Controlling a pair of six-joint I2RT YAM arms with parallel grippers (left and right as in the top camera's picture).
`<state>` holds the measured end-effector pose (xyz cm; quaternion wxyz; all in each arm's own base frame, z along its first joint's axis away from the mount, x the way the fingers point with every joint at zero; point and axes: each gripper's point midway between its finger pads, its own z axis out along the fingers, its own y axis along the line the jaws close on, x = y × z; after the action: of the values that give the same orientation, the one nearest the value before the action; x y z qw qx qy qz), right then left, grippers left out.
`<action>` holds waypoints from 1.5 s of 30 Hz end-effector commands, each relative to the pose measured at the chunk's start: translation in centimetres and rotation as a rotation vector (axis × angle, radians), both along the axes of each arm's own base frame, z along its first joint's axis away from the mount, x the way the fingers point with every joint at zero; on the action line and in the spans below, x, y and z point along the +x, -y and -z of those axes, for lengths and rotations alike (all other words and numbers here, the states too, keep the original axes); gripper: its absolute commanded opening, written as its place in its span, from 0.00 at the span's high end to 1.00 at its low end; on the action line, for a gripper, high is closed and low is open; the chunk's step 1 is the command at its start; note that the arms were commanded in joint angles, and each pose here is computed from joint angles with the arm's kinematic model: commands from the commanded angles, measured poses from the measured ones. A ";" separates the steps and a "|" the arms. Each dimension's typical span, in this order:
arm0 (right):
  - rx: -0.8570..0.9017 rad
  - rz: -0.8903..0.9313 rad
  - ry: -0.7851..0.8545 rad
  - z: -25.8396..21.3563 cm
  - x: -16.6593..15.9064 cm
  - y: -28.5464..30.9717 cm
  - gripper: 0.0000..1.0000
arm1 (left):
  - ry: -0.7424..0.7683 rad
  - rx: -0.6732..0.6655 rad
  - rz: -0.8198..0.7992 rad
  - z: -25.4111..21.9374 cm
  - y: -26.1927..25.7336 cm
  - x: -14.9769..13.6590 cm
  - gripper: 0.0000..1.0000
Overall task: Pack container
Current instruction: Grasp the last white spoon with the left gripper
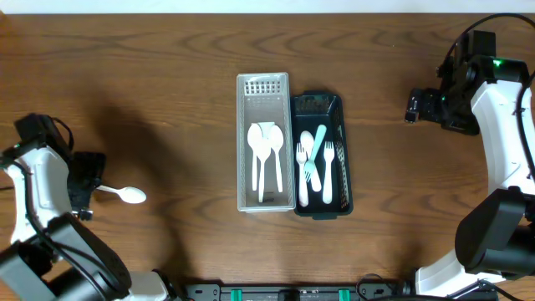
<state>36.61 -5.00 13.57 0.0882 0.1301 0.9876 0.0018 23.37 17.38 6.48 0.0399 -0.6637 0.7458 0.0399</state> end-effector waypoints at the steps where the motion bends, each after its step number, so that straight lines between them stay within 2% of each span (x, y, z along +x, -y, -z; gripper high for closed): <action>1: 0.003 -0.017 -0.013 0.4 -0.1 -0.3 0.01 | -0.025 -0.049 0.077 2.2 0.6 -0.2 0.02; 6: 0.004 -0.017 -0.017 0.4 -0.2 -0.3 0.01 | -0.024 -0.097 0.166 4.6 0.9 0.6 0.02; 18: 0.005 -0.017 -0.024 0.4 -0.3 -0.3 0.01 | -0.090 -0.156 0.167 8.1 1.2 0.3 0.02; 25: 0.004 -0.017 -0.023 0.4 -0.3 -0.3 0.01 | -0.106 -0.169 0.166 8.7 1.4 0.1 0.00; 34: 0.004 -0.017 -0.023 0.4 -0.3 -0.3 0.01 | -0.118 -0.181 0.165 8.6 1.6 -0.3 0.34; 45: 0.004 -0.017 -0.023 0.4 -0.3 -0.3 0.01 | -0.123 -0.185 0.166 8.6 1.7 -0.4 0.68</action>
<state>36.34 -4.96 13.52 0.0827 0.1300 0.9881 0.0018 24.67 15.98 -0.61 -0.0269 -0.5988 0.8004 -0.0107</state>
